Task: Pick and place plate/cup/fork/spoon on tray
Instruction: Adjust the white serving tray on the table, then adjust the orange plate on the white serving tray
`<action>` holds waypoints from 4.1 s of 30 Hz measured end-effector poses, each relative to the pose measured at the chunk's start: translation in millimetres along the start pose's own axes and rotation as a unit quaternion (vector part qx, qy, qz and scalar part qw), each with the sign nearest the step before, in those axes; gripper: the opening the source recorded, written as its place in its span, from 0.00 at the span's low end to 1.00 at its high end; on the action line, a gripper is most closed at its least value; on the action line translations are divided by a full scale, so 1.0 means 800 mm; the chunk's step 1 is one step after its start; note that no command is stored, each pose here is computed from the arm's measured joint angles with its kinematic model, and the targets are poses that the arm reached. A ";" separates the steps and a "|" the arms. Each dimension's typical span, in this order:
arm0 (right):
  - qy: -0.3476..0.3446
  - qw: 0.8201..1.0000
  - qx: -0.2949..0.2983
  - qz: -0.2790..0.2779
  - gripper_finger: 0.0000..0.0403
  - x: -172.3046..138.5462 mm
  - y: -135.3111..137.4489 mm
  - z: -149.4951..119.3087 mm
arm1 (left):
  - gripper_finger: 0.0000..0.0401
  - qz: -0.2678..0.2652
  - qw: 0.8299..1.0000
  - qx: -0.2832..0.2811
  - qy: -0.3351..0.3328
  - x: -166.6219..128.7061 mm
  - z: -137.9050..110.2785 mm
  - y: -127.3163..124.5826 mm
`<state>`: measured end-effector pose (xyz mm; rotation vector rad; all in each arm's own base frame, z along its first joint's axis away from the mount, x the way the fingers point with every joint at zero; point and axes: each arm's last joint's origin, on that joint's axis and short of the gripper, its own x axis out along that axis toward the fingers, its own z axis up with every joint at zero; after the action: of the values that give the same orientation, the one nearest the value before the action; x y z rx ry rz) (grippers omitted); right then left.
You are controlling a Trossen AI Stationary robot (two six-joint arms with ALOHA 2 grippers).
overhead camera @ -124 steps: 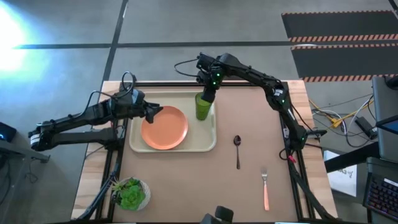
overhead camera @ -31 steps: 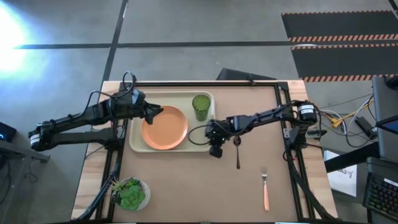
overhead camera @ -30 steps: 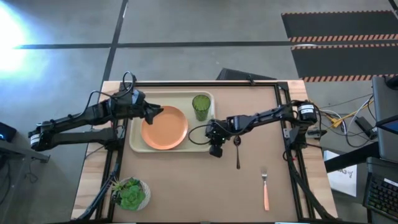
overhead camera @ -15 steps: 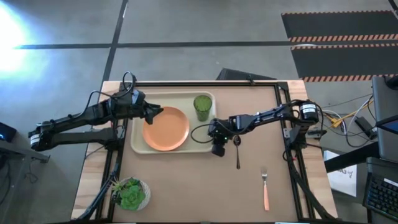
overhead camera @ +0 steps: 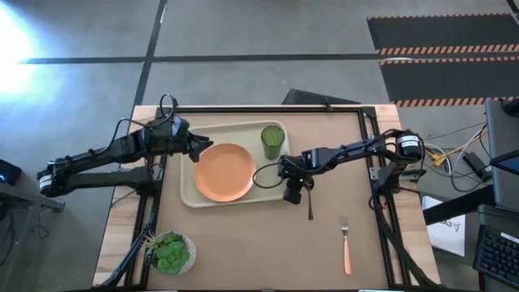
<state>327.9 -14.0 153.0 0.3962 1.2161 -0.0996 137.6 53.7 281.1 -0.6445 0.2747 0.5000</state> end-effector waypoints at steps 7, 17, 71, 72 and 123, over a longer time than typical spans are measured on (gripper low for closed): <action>-0.001 1.000 0.001 -0.010 0.02 0.006 0.006 -0.008 | 0.35 0.000 1.000 0.000 0.000 0.000 0.000 0.000; -0.014 1.000 0.010 -0.018 0.02 0.010 0.012 -0.011 | 0.35 0.000 1.000 0.000 0.000 0.000 0.000 0.000; -0.453 0.882 -0.130 0.004 0.02 -0.335 0.087 -0.003 | 0.00 0.061 0.980 0.036 0.184 0.155 -0.070 -0.003; -0.448 0.884 -0.131 0.002 0.02 -0.332 0.088 -0.001 | 0.00 0.062 0.979 0.034 0.191 0.162 -0.072 -0.003; -0.413 0.899 -0.145 -0.015 0.02 -0.315 0.087 0.001 | 0.00 0.133 0.888 0.051 0.436 0.131 -0.160 -0.047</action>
<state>259.5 16.2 403.9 0.0440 0.3799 -0.0962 234.3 -16.1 160.3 -0.7022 1.2511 0.4254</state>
